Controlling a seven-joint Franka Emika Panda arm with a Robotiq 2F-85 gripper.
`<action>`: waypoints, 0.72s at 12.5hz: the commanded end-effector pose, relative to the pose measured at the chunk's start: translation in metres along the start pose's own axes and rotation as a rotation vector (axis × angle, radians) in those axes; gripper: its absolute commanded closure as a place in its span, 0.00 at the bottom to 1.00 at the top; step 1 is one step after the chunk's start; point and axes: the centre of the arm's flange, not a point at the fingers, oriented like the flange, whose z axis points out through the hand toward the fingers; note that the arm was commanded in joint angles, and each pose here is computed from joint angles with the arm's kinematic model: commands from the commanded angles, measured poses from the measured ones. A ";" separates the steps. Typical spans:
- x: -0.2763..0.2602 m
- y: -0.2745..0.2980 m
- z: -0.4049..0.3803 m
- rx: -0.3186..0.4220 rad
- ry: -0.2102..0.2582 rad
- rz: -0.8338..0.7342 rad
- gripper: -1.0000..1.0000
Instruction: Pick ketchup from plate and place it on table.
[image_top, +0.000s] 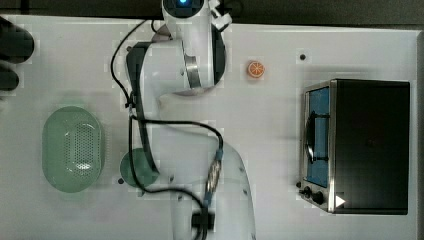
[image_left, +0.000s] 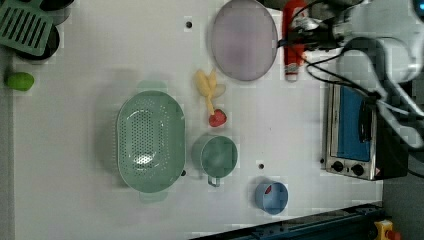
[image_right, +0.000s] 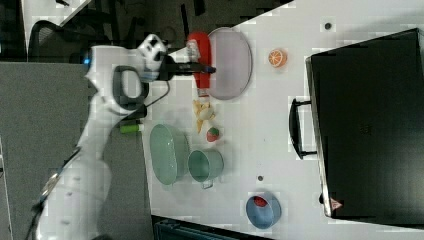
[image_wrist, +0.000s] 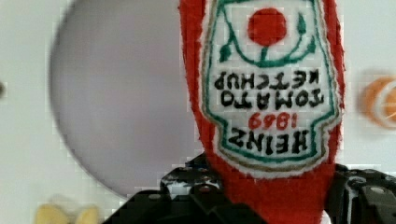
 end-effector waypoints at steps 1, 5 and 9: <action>-0.004 0.042 -0.095 0.074 0.090 0.080 0.40; -0.053 0.085 -0.110 0.091 0.046 0.163 0.40; -0.118 0.107 -0.093 0.058 0.002 0.191 0.40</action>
